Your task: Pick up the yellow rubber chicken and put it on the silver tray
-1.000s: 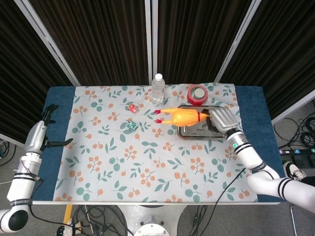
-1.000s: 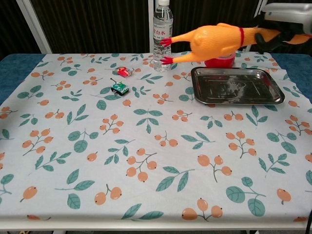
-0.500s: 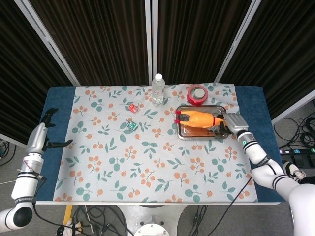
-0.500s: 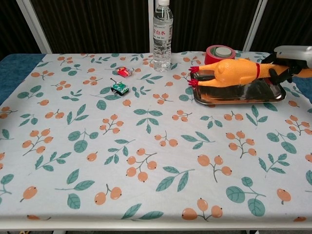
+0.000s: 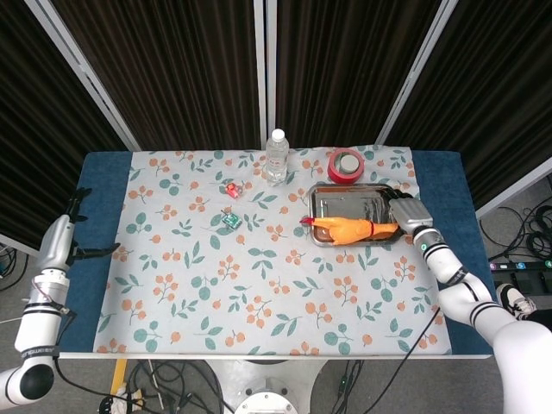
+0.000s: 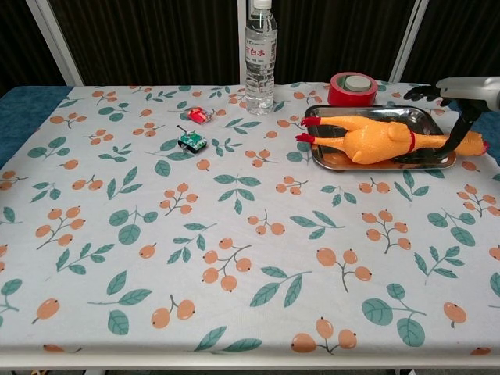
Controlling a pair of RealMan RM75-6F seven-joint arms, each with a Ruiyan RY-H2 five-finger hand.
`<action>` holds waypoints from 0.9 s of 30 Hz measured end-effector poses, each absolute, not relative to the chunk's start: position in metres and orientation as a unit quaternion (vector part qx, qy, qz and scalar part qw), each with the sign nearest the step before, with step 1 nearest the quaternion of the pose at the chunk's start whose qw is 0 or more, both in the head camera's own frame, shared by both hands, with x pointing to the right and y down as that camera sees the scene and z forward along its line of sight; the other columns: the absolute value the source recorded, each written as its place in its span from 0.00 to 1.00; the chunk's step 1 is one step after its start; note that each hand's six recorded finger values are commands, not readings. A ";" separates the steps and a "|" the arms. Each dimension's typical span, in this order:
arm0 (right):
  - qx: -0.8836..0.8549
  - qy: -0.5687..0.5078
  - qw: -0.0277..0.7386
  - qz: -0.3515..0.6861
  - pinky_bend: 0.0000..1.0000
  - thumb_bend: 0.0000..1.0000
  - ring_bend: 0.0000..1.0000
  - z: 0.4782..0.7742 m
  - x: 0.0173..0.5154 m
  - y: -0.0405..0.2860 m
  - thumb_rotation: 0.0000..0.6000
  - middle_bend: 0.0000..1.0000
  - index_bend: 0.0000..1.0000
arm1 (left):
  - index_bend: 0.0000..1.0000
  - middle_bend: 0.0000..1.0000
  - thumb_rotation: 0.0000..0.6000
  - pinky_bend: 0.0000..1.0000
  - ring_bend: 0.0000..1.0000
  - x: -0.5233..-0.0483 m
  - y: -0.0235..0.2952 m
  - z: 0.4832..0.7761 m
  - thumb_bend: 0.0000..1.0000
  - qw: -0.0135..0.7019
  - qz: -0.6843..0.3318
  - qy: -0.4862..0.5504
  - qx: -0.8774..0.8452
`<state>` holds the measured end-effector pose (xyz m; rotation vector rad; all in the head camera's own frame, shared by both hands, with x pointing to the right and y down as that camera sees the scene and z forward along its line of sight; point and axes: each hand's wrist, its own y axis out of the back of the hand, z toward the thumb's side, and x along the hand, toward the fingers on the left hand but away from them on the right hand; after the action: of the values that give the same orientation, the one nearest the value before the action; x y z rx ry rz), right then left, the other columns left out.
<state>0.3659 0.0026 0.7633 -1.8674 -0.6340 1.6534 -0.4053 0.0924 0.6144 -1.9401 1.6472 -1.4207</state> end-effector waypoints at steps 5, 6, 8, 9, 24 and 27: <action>-0.684 -0.271 0.326 0.593 0.08 0.03 0.00 0.735 0.373 -0.004 1.00 0.04 0.00 | 0.13 0.10 1.00 0.25 0.08 -0.411 0.093 0.613 0.00 0.133 -0.500 0.552 -0.654; -0.685 -0.280 0.331 0.586 0.10 0.07 0.00 0.727 0.374 -0.002 1.00 0.06 0.00 | 0.13 0.10 1.00 0.25 0.08 -0.413 0.093 0.612 0.00 0.138 -0.505 0.548 -0.653; -0.688 -0.289 0.334 0.576 0.13 0.17 0.01 0.716 0.375 0.005 1.00 0.11 0.00 | 0.14 0.10 1.00 0.25 0.08 -0.417 0.096 0.612 0.00 0.150 -0.519 0.537 -0.647; -0.690 -0.296 0.336 0.568 0.16 0.21 0.04 0.708 0.376 0.011 1.00 0.14 0.00 | 0.14 0.10 1.00 0.25 0.08 -0.419 0.097 0.612 0.00 0.156 -0.526 0.532 -0.644; -0.627 -0.437 0.352 0.541 0.19 0.23 0.07 0.575 0.433 0.152 1.00 0.14 0.00 | 0.16 0.11 1.00 0.23 0.08 -0.450 0.157 0.599 0.00 0.299 -0.606 0.472 -0.566; -0.617 -0.450 0.338 0.550 0.19 0.23 0.07 0.568 0.438 0.179 1.00 0.15 0.00 | 0.16 0.11 1.00 0.23 0.08 -0.452 0.179 0.595 0.00 0.305 -0.620 0.467 -0.551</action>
<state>0.4382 0.1793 0.5679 -1.6072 -1.1722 1.4319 -0.4520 0.1790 0.5952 -1.4597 1.2378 -1.6431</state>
